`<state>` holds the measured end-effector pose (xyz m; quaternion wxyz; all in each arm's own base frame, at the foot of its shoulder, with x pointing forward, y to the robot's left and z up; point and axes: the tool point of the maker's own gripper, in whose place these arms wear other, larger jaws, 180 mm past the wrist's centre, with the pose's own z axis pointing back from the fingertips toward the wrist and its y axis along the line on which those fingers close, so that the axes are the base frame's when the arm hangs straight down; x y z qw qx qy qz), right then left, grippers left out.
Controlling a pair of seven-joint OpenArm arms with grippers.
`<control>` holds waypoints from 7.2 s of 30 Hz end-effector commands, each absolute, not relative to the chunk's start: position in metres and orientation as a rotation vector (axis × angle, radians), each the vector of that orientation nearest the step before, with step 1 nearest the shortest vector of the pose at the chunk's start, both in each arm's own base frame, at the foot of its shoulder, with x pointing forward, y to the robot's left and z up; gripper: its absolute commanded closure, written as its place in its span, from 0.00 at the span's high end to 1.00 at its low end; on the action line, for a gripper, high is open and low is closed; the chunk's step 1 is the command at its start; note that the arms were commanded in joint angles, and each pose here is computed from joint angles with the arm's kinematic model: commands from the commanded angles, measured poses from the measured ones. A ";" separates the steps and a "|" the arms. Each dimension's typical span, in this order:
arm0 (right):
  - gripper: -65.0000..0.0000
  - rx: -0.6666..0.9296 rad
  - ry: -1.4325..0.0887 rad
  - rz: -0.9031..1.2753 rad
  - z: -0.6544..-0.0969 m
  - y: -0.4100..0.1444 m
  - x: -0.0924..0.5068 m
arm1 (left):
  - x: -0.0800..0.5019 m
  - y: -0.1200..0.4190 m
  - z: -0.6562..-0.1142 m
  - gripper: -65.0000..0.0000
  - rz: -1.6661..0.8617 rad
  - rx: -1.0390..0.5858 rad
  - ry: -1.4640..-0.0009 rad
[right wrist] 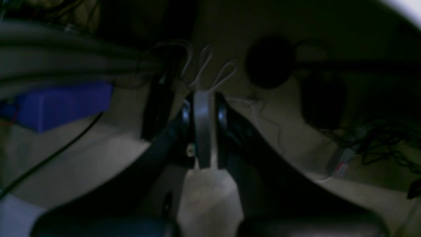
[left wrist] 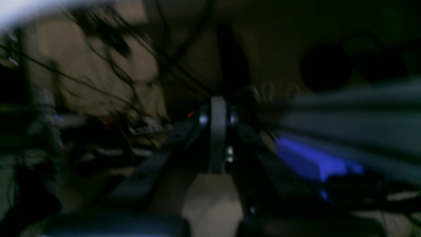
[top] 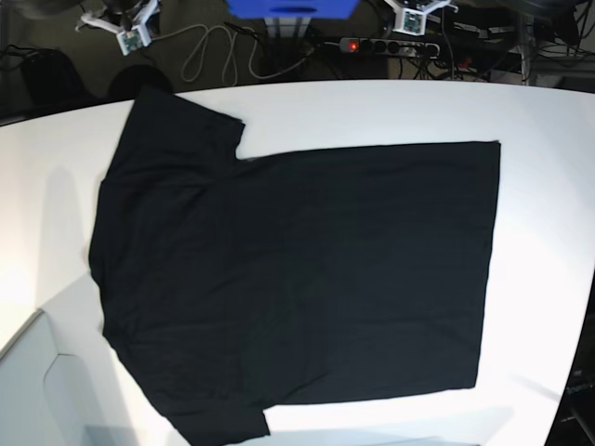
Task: Fold the T-shirt properly
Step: 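Lower both open grippers onto the shoulder corners of the black shirt, then close both grippers on the shirt's shoulder corners, then lift the shoulder edge with both grippers and pull it toward the robot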
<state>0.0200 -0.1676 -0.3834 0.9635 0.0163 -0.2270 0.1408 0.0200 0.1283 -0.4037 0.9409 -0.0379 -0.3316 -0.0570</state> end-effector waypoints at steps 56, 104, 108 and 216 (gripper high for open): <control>0.55 -0.004 -0.630 0.286 -0.366 -0.173 0.120 | 0.148 0.289 -0.381 0.48 0.289 0.088 -1.018; 0.56 -0.003 -0.643 0.285 -0.364 -0.172 0.123 | 0.191 0.313 -0.414 0.00 0.413 0.008 -0.946; 0.56 -0.005 -0.668 0.284 -0.361 -0.172 0.133 | 0.188 0.314 -0.415 0.00 0.417 0.010 -0.941; 0.00 -0.057 -0.581 0.367 -0.361 -0.206 0.101 | 0.125 0.319 -0.369 0.00 0.368 0.096 -0.929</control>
